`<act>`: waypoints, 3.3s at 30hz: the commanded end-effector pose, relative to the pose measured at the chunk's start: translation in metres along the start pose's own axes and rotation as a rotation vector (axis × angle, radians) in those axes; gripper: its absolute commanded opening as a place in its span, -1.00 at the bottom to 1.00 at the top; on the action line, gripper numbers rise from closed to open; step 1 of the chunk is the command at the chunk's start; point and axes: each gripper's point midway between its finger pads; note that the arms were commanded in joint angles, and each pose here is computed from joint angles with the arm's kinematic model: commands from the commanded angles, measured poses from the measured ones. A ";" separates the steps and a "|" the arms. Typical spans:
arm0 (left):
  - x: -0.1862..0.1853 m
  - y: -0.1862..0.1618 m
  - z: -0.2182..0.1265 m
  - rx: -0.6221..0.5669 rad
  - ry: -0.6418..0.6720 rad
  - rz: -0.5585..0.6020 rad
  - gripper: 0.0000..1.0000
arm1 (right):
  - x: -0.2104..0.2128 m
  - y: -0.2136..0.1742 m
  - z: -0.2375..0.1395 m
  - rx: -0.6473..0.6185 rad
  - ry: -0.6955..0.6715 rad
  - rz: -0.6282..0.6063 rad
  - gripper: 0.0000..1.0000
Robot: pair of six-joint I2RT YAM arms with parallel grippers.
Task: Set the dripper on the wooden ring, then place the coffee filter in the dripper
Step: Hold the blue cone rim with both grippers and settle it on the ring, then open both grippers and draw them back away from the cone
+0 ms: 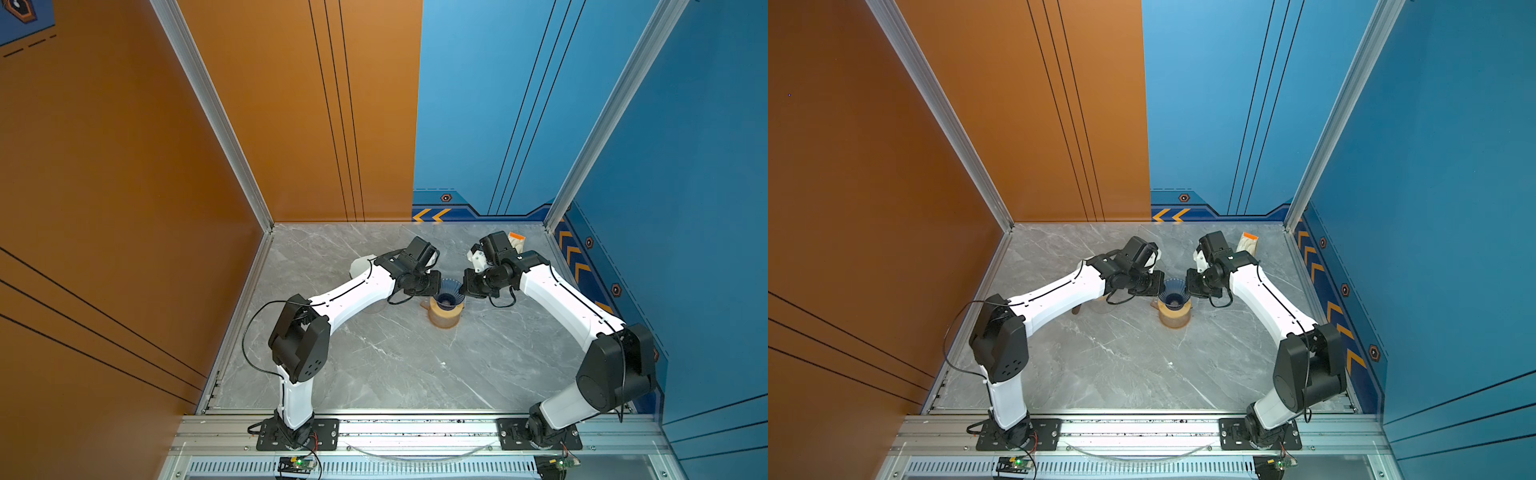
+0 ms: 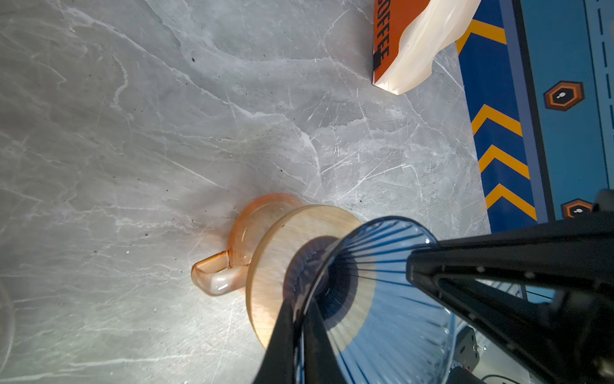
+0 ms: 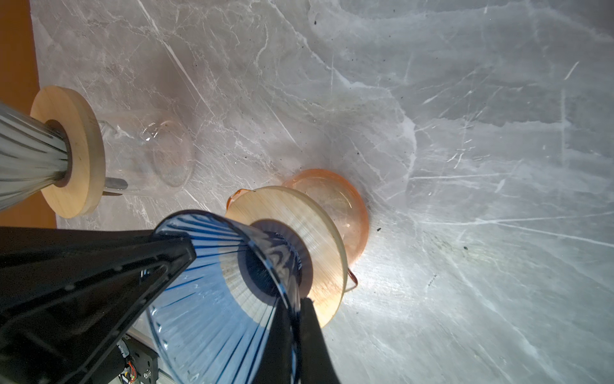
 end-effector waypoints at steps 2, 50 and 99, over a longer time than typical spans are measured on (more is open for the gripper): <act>0.011 -0.012 0.011 0.060 0.024 -0.001 -0.97 | -0.017 -0.009 0.014 0.045 -0.070 0.015 -0.99; 0.020 -0.039 0.026 0.127 -0.018 -0.048 -1.00 | -0.021 -0.018 0.028 0.039 -0.092 0.033 -0.99; -0.040 0.052 -0.116 -0.233 -0.184 0.148 0.93 | -0.038 0.034 -0.104 -0.344 -0.207 0.015 -0.40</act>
Point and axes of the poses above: each gripper's point midway between its finger pads, its own z axis out along the fingers, its own x axis along the line the jaws close on, y = z × x, and after that the axes turned 3 degrees about z, right-handed
